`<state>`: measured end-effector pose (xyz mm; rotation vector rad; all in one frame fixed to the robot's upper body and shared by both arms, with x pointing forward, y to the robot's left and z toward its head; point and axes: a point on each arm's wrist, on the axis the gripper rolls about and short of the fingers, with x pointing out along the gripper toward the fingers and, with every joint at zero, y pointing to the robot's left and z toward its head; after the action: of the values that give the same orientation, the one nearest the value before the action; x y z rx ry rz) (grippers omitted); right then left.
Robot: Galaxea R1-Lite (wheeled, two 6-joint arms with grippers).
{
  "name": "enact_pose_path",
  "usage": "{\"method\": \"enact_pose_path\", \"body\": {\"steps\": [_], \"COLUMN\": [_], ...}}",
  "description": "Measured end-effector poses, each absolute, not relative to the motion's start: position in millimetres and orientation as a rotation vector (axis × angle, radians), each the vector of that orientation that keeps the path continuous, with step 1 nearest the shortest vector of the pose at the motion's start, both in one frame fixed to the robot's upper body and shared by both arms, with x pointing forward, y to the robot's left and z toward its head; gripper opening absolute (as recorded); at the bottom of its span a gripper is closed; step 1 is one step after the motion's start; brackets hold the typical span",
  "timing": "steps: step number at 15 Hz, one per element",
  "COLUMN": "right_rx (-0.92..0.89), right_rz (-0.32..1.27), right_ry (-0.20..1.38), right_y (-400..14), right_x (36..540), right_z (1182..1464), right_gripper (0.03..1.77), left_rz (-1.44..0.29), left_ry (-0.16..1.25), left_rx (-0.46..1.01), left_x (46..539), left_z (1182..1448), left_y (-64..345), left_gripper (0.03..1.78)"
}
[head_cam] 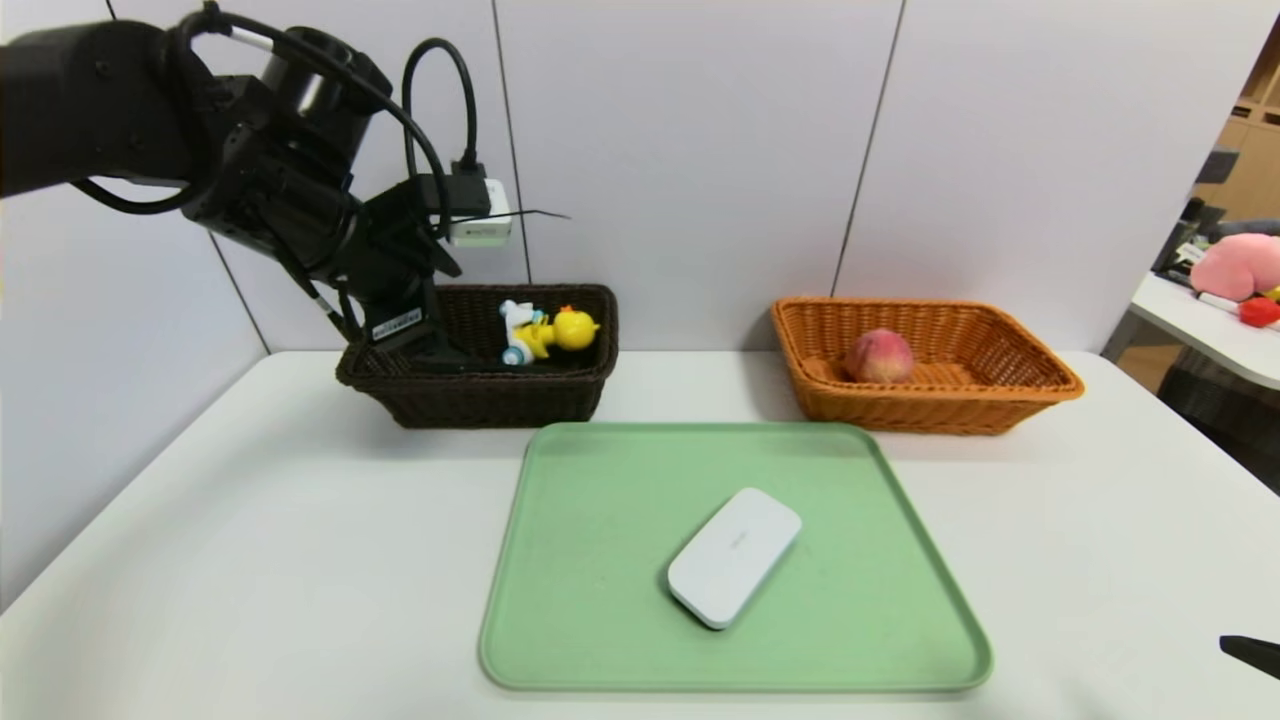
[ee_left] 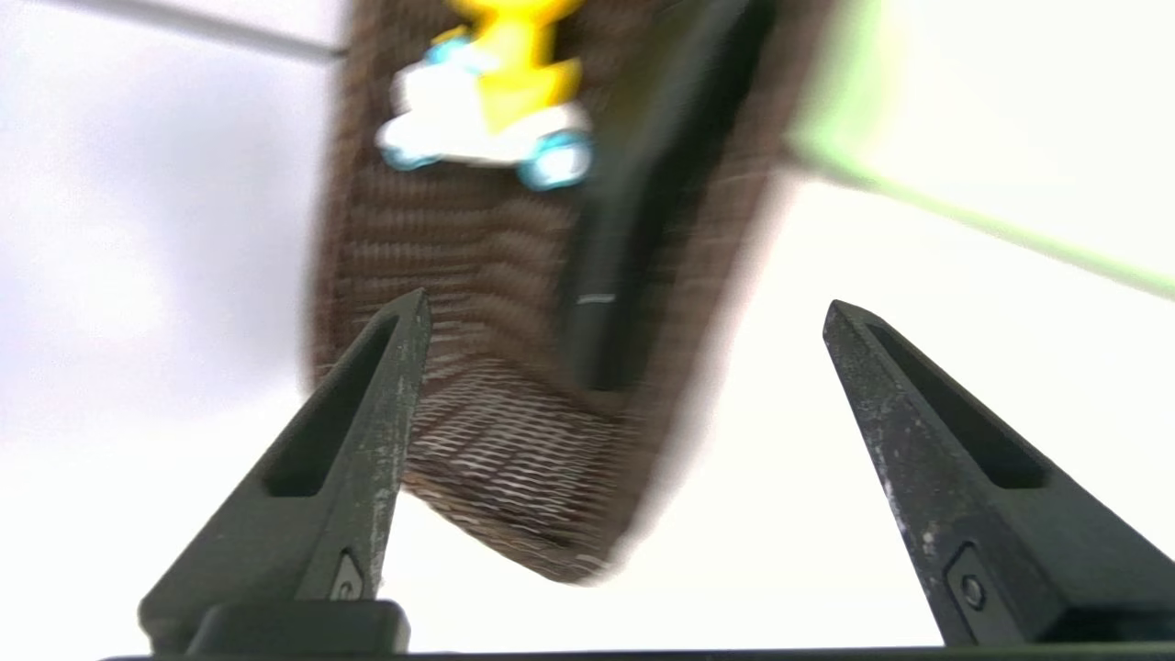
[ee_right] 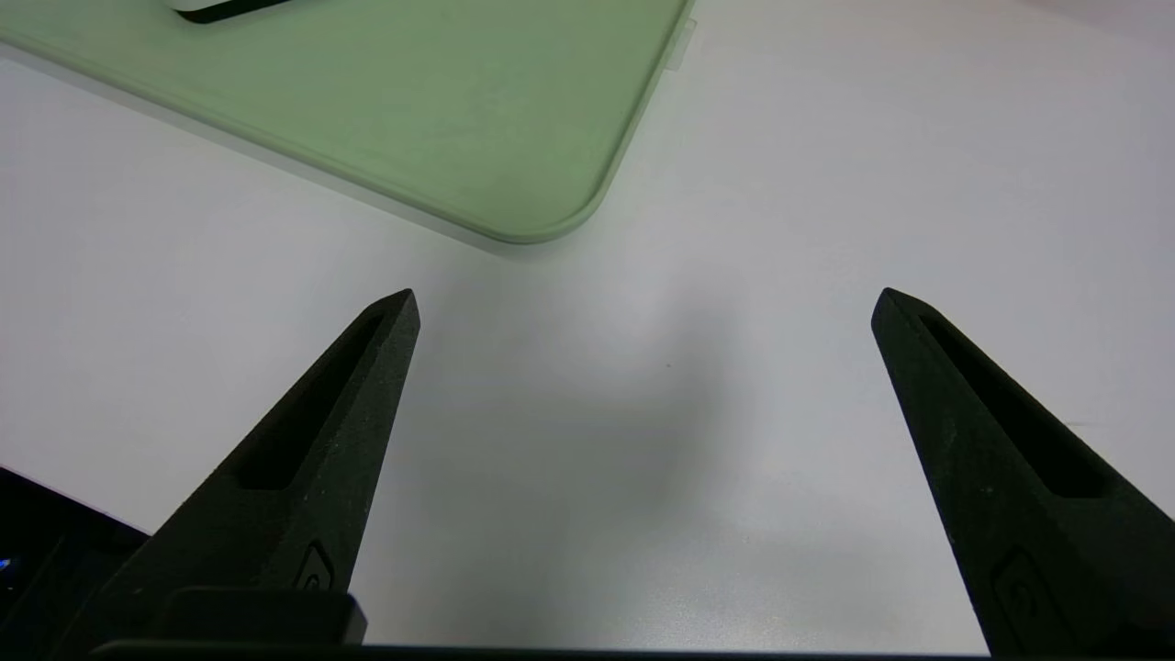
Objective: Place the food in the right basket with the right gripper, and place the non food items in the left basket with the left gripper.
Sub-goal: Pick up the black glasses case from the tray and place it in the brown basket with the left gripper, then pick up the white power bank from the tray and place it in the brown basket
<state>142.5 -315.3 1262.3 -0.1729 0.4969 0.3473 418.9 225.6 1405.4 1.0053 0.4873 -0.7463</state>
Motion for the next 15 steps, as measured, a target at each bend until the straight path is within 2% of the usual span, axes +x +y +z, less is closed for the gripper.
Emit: {"method": "enact_pose_path", "body": {"steps": [3, 7, 15], "right_rx": [-0.173, -0.172, -0.171], "right_rz": [0.348, 0.345, 0.343], "right_ry": [0.497, 0.495, 0.488], "right_y": [-315.2, -315.2, -315.3], "right_x": [142.8, 142.8, 142.7], "right_z": [1262.4, 1262.6, 1264.1], "right_gripper": [1.70, 1.70, 1.70], "left_rz": [-0.820, -0.896, -0.855], "left_ry": [0.505, 0.549, 0.773], "left_rx": [0.929, 0.787, 0.455], "left_x": [379.7, 343.5, 314.7], "left_z": [1420.9, 1427.5, 1406.4], "left_y": [201.4, 165.7, 100.2], "left_gripper": [1.59, 1.63, 1.67]}}
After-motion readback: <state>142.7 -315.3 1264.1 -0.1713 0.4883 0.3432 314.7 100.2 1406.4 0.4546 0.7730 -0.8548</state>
